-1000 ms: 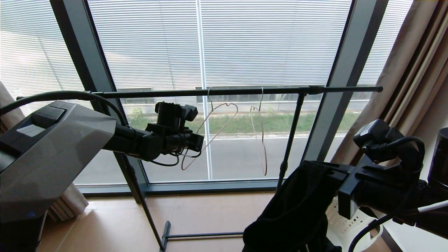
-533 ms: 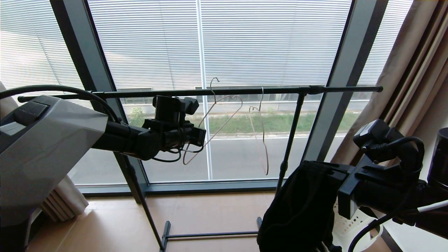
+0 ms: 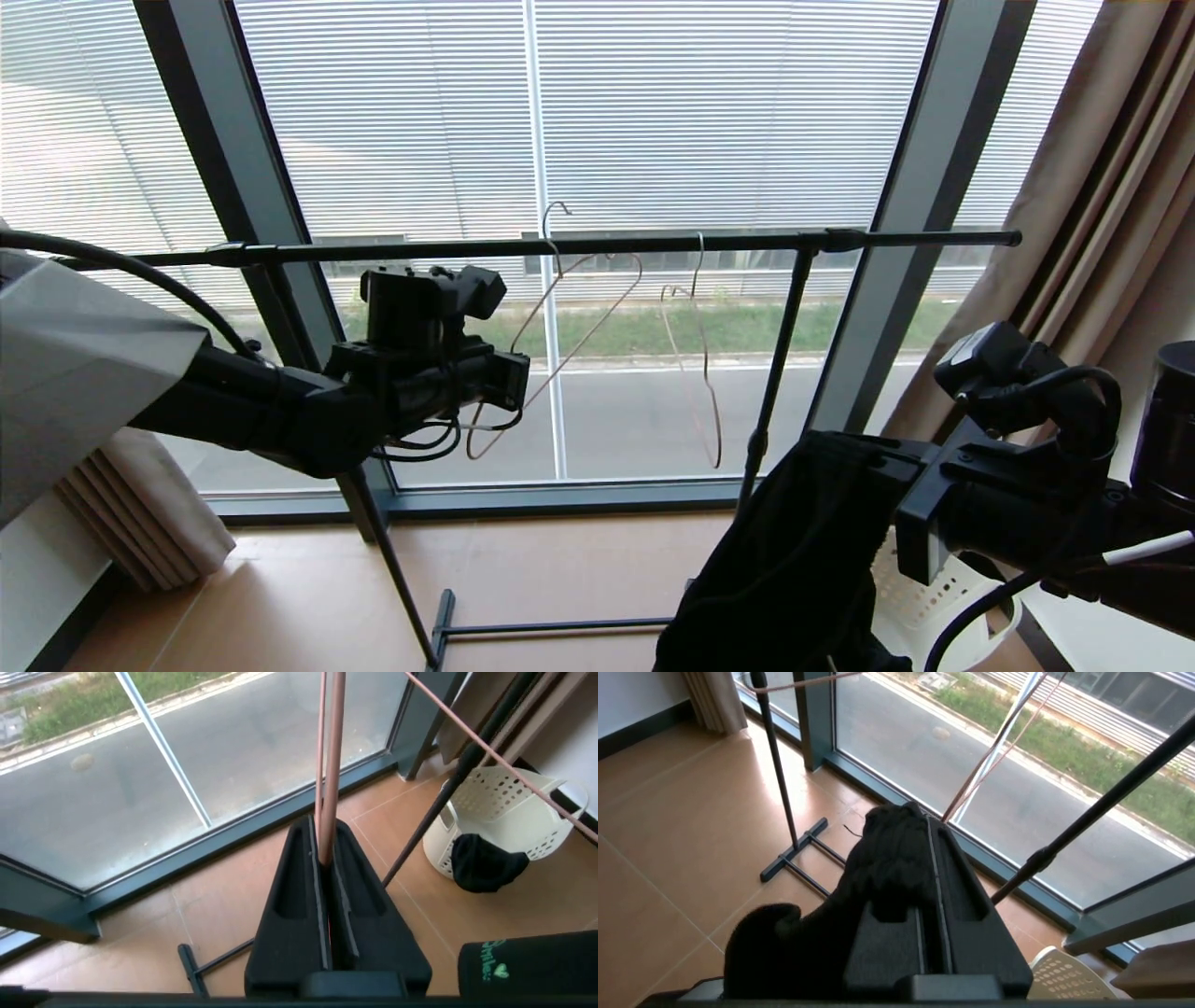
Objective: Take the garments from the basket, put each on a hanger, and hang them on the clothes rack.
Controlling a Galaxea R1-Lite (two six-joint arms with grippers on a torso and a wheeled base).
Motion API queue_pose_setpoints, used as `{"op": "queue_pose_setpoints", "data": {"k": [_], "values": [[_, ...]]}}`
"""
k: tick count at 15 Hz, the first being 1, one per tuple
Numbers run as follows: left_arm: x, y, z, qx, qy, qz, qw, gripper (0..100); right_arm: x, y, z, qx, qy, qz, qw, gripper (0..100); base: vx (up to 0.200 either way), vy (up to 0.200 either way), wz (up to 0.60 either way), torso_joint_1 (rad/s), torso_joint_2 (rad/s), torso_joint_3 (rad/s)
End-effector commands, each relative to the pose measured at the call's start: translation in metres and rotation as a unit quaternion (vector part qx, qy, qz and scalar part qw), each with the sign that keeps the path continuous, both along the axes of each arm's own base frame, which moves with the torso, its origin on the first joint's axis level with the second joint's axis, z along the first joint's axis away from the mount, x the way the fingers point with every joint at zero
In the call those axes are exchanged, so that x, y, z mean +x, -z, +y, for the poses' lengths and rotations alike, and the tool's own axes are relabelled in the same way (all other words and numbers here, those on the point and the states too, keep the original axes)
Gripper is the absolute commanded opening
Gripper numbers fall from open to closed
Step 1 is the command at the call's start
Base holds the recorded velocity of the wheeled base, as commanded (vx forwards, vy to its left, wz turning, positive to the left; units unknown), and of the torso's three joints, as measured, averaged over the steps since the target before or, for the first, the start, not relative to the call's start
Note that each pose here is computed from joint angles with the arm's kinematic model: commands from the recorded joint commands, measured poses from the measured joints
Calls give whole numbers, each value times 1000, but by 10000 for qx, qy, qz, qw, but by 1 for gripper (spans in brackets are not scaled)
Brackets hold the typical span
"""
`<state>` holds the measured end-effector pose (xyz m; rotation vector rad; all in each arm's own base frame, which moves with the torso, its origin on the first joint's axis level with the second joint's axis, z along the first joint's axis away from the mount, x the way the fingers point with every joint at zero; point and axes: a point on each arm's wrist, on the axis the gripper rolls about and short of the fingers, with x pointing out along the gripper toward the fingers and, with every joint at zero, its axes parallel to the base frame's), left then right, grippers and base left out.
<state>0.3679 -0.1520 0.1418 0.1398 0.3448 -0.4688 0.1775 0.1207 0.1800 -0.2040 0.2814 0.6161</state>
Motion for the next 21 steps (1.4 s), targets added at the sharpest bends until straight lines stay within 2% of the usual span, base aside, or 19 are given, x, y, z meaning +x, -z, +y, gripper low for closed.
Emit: {"op": "queue_pose_setpoints", "data": {"k": [1,5,8,10,12,16,18,21], "values": [[-30,-16,9,-44,41,-125,9999,0,2,3,1,-35,-4,46,10000,0,0,0,0,0,0,0],[-76,-15,17,-67,212,-191,9996,0,2,2,6,-39,-28,24,10000,0,0,0,0,0,0,0],[-108,-8,28,-102,273,-268,9992,0,2,1,12,-145,201,-61,9997,0,0,0,0,0,0,0],[-136,-1,40,-142,467,-235,9985,0,15,-6,22,-222,547,-228,9980,0,0,0,0,0,0,0],[-159,5,50,-169,634,-158,9977,0,27,-2,31,-437,950,-264,9942,0,0,0,0,0,0,0],[-185,14,61,-138,799,-158,9966,0,42,16,44,-880,1611,-209,9828,0,0,0,0,0,0,0],[-198,18,67,-122,1219,-142,9924,0,51,21,49,-1021,1934,-226,9755,0,0,0,0,0,0,0],[-202,24,68,57,1663,-160,9859,0,55,17,52,-1006,2112,-310,9718,0,0,0,0,0,0,0]]}}
